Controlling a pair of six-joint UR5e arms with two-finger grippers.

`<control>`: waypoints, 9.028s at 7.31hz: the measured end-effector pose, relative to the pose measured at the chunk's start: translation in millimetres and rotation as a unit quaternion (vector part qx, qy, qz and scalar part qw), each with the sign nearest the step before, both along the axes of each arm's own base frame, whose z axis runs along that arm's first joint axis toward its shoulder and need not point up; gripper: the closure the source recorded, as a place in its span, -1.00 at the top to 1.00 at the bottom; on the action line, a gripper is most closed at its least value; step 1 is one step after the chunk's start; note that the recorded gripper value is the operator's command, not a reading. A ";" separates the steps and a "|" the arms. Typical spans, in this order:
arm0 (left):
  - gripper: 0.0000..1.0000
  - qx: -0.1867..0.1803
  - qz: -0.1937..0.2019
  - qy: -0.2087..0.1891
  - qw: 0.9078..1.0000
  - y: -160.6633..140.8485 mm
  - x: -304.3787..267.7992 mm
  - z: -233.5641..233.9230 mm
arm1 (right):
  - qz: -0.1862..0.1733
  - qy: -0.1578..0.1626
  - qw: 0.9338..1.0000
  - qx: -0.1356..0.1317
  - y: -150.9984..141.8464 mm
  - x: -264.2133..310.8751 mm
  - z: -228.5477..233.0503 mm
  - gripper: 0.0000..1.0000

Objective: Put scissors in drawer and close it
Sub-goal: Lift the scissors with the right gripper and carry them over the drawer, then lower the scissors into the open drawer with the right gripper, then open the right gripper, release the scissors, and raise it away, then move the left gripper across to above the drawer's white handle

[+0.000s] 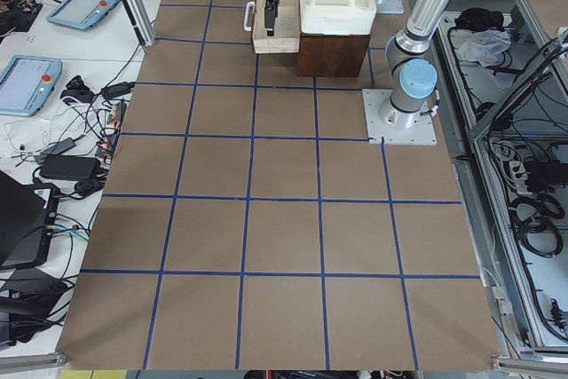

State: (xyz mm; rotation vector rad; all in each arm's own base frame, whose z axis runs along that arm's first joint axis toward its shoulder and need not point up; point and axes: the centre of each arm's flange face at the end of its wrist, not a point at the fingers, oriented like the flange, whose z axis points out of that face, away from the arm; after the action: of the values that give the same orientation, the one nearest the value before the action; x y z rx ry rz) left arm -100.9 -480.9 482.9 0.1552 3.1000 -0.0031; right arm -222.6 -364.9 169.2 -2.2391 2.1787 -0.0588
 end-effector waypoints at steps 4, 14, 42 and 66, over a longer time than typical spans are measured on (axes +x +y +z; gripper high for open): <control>1.00 0.001 0.000 -0.001 1.000 0.4 0.1 -0.6 | 0.017 0.027 0.999 -0.025 -28.0 -1.4 50.6 -1.00; 1.00 -0.007 0.003 0.000 1.000 -7.4 0.9 -4.2 | 0.067 0.024 0.997 -0.025 -170.3 170.4 268.6 -1.00; 1.00 -0.013 0.004 -0.001 1.000 -3.9 2.4 1.2 | 0.045 0.026 0.997 0.059 -112.6 615.1 172.2 0.98; 1.00 -0.066 0.052 0.009 0.996 -130.3 -120.1 -109.0 | -0.731 -0.064 0.678 -0.031 -96.2 375.4 373.7 1.00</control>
State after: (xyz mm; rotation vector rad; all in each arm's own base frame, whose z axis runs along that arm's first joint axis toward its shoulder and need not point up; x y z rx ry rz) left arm -221.0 -611.1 373.9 -0.0098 3.1086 -0.2079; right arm 152.8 -461.1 543.0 0.0774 3.1008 -0.2693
